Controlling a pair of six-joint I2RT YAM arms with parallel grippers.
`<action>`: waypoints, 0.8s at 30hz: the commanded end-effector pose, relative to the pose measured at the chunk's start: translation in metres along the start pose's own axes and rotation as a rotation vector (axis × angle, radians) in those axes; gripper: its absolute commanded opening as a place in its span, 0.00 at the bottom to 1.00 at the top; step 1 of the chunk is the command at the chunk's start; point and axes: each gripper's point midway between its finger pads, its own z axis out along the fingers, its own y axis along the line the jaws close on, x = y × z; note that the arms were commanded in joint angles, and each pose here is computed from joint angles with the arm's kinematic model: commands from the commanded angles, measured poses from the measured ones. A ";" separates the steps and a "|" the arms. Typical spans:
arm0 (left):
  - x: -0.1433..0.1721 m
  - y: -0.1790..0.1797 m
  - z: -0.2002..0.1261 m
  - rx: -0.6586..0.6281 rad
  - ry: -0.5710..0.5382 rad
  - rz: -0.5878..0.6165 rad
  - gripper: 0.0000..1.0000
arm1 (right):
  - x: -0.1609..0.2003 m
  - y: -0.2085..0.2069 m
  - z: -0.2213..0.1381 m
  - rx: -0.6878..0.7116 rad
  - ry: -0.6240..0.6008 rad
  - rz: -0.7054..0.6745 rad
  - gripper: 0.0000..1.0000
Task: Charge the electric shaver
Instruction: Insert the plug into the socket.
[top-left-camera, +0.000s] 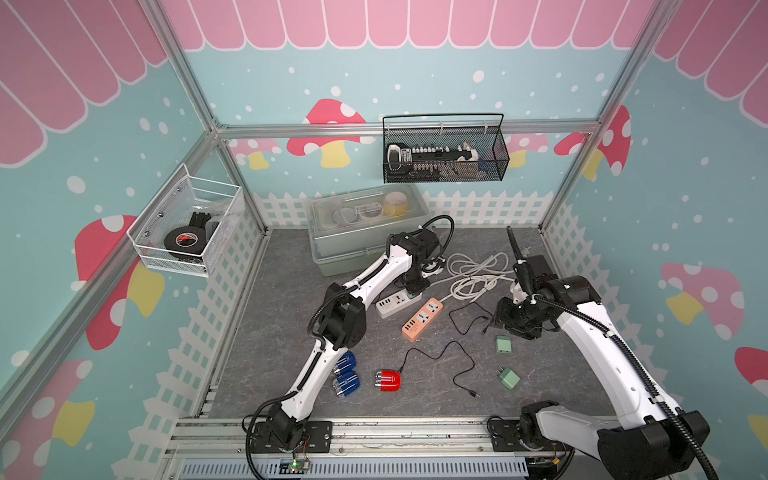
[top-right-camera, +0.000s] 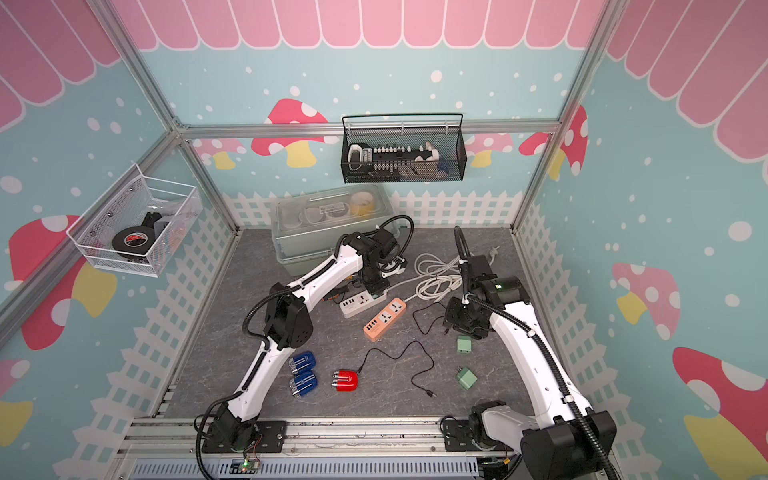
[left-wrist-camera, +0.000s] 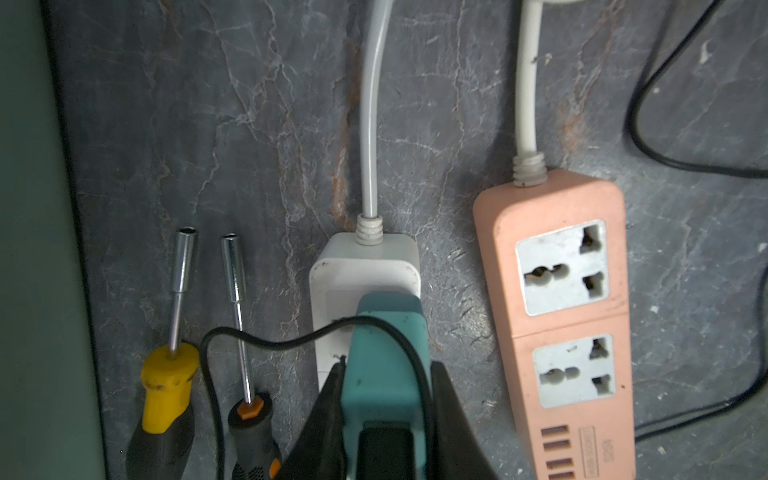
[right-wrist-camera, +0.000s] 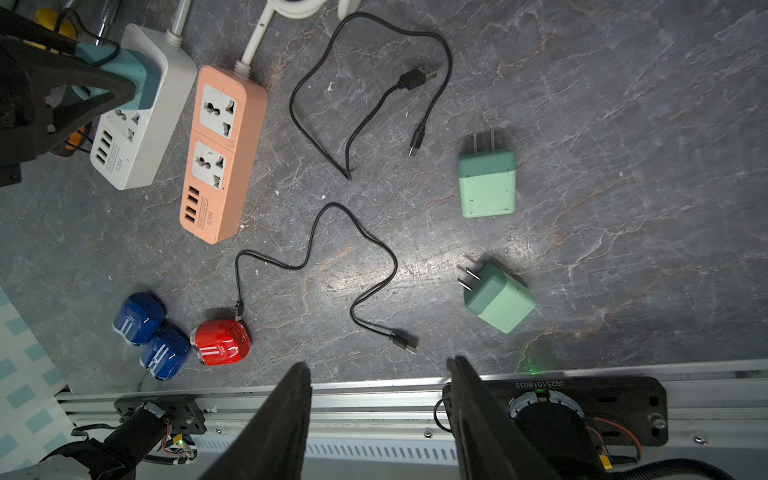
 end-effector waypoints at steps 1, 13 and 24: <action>0.018 0.009 0.056 0.020 0.090 -0.001 0.17 | 0.004 -0.001 -0.002 0.008 0.031 0.014 0.54; 0.018 0.005 0.067 0.044 0.096 -0.057 0.23 | 0.005 -0.003 0.001 0.027 0.043 0.030 0.55; -0.006 -0.007 -0.006 0.016 -0.044 -0.143 0.36 | -0.005 0.004 0.000 0.002 0.009 0.044 0.60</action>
